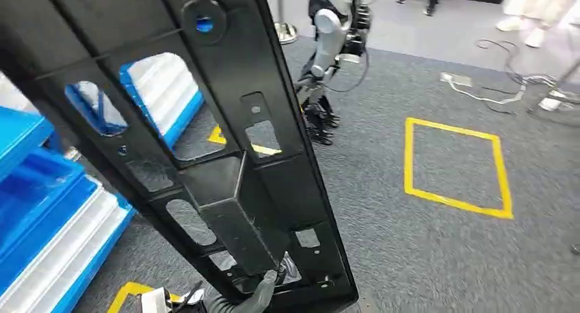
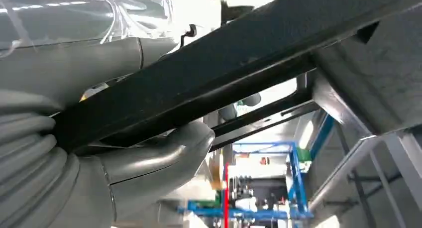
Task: Take the parts from the cabinet and place them on the table.
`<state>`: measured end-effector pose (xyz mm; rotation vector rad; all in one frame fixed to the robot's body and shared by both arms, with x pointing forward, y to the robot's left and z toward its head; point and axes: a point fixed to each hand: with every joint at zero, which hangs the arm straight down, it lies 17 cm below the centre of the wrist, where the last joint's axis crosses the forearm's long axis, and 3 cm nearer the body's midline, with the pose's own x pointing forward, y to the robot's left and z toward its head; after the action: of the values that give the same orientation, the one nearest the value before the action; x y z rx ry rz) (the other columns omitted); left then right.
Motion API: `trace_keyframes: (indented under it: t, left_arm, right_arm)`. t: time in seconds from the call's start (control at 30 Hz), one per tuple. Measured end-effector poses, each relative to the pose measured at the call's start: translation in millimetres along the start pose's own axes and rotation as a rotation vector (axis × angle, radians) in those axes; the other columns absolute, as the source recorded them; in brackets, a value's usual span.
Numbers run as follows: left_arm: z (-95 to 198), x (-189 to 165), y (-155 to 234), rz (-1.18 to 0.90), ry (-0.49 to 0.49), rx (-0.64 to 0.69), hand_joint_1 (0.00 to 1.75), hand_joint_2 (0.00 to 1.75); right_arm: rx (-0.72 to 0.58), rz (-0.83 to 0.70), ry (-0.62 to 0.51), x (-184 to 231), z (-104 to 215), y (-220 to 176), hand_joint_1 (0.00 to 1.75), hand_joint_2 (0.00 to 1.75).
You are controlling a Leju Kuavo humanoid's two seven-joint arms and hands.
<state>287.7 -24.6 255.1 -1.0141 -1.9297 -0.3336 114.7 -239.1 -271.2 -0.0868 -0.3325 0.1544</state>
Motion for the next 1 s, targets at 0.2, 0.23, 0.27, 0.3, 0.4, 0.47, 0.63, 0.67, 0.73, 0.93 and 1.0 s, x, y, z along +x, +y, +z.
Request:
trace_keyframes:
  t: [0.2,0.23,0.27,0.3,0.4,0.47,0.63,0.67,0.73,0.93,1.0]
  left_arm:
    - [-0.9,1.4,1.0,-0.004,-0.007,0.003,1.75,1.75]
    - [-0.9,1.3,1.3,-0.005,-0.007,0.005,1.75,1.75]
    - [-1.1,1.5,1.6,-0.006,-0.007,0.005,1.75,1.75]
    - [-1.3,1.6,1.6,-0.006,-0.008,0.006,1.75,1.75]
    - [0.7,0.3,2.1,-0.005,-0.004,0.011,1.75,1.75]
    - [1.4,-0.4,2.1,-0.004,-0.002,0.012,1.75,1.75]
    - [1.6,-0.7,2.6,-0.004,-0.001,0.016,1.75,1.75]
    - [2.0,-1.2,3.0,-0.003,0.001,0.02,1.75,1.75]
    - [3.7,-2.4,4.7,0.005,0.005,0.034,1.75,1.75]
    - [9.1,-2.1,8.5,-0.003,-0.008,0.062,1.75,1.75]
    - [9.2,-2.1,10.1,-0.005,-0.01,0.073,1.75,1.75]
  right_arm:
    - [-0.003,0.001,-0.007,3.4,-0.7,-2.3,0.0,0.0]
    - [-0.003,0.001,-0.005,2.2,-0.6,-2.2,0.0,0.0]
    - [-0.003,0.001,-0.005,2.1,-0.5,-1.9,0.0,0.0]
    - [-0.003,0.002,-0.005,2.2,-0.6,-2.2,0.0,0.0]
    - [-0.004,0.003,-0.008,4.4,-0.9,-2.6,0.0,0.0]
    - [-0.003,0.004,-0.005,2.7,-0.7,-2.4,0.0,0.0]
    - [-0.001,0.009,-0.003,3.4,-0.6,-0.6,0.0,0.0]
    - [-0.002,0.011,-0.002,2.9,-0.7,-1.4,0.0,0.0]
    - [0.0,0.013,0.002,-0.7,-0.1,-0.6,0.0,0.0]
    - [-0.008,0.036,0.011,-1.6,-1.3,-7.1,0.0,0.0]
    - [-0.017,0.036,0.017,-5.4,-1.8,-14.1,0.0,0.0]
